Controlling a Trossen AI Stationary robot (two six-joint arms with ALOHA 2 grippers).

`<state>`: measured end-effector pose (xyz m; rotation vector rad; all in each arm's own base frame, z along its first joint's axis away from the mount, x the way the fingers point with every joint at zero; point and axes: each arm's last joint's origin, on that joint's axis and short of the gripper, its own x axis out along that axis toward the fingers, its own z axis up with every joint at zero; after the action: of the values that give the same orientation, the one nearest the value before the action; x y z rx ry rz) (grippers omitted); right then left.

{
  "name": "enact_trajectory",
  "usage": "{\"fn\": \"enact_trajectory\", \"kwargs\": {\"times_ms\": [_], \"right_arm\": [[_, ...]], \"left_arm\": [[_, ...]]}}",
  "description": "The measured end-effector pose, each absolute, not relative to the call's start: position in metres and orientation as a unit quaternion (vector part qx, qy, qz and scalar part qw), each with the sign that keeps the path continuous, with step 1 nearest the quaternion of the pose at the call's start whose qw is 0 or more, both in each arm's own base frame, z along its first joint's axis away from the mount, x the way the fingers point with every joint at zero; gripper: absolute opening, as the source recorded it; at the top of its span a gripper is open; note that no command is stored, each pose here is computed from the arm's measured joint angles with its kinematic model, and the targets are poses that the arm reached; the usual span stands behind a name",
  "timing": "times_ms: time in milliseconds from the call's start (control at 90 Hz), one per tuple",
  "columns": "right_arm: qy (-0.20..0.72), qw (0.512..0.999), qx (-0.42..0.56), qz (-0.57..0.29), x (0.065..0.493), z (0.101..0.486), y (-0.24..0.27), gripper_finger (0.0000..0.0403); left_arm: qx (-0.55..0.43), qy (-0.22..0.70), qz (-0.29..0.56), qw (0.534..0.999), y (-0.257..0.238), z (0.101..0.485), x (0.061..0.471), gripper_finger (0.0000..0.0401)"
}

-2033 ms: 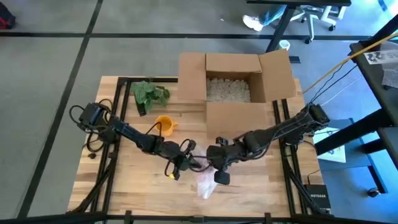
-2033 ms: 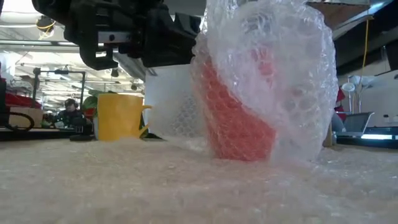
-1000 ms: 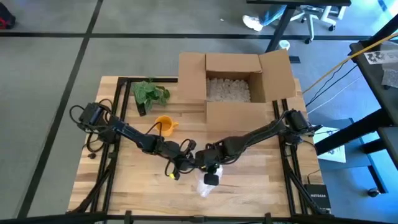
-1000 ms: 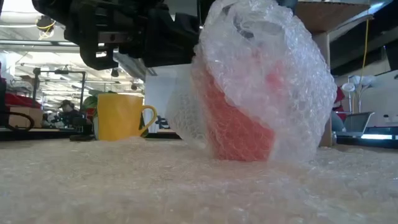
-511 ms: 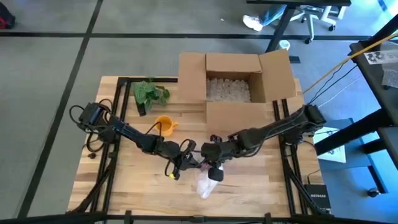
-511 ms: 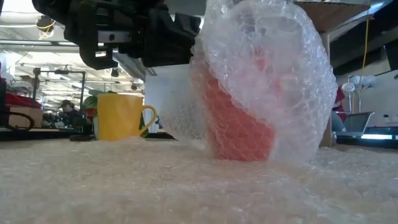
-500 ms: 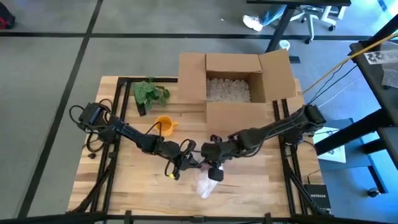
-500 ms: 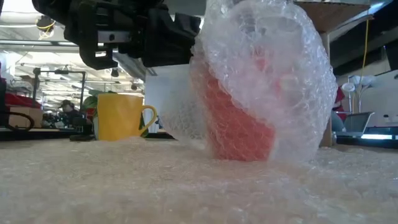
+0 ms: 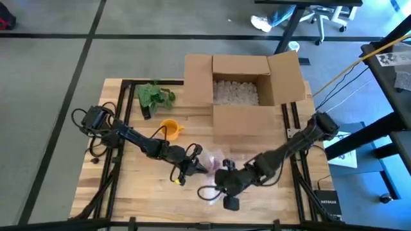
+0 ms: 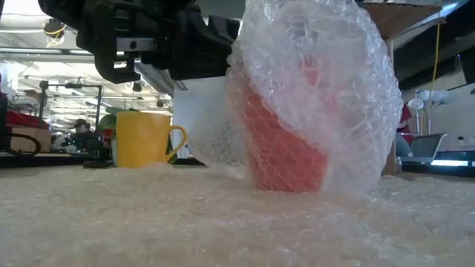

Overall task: Wrap mug
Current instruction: Wrap the orange mug with the bubble wrap

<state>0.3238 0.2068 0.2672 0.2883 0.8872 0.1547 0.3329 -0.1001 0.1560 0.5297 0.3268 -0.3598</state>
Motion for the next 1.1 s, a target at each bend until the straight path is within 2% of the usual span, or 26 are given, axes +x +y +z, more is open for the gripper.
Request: {"fn": "enact_trajectory", "kwargs": {"times_ms": [356,822,1100], "right_arm": [[0.468,0.874,0.124,0.051,0.340,0.232,0.206,0.0000],[0.486,0.869,0.097,0.005,0.356,0.229,0.163,0.0000],[0.530,0.842,0.103,-0.014,0.362,0.215,0.144,0.0000]], "left_arm": [[0.258,0.160,-0.176,0.936,-0.100,0.156,0.333,0.0000],[0.257,0.161,-0.177,0.936,-0.100,0.156,0.333,0.0000],[0.255,0.158,-0.183,0.936,-0.101,0.156,0.333,0.0000]]}}
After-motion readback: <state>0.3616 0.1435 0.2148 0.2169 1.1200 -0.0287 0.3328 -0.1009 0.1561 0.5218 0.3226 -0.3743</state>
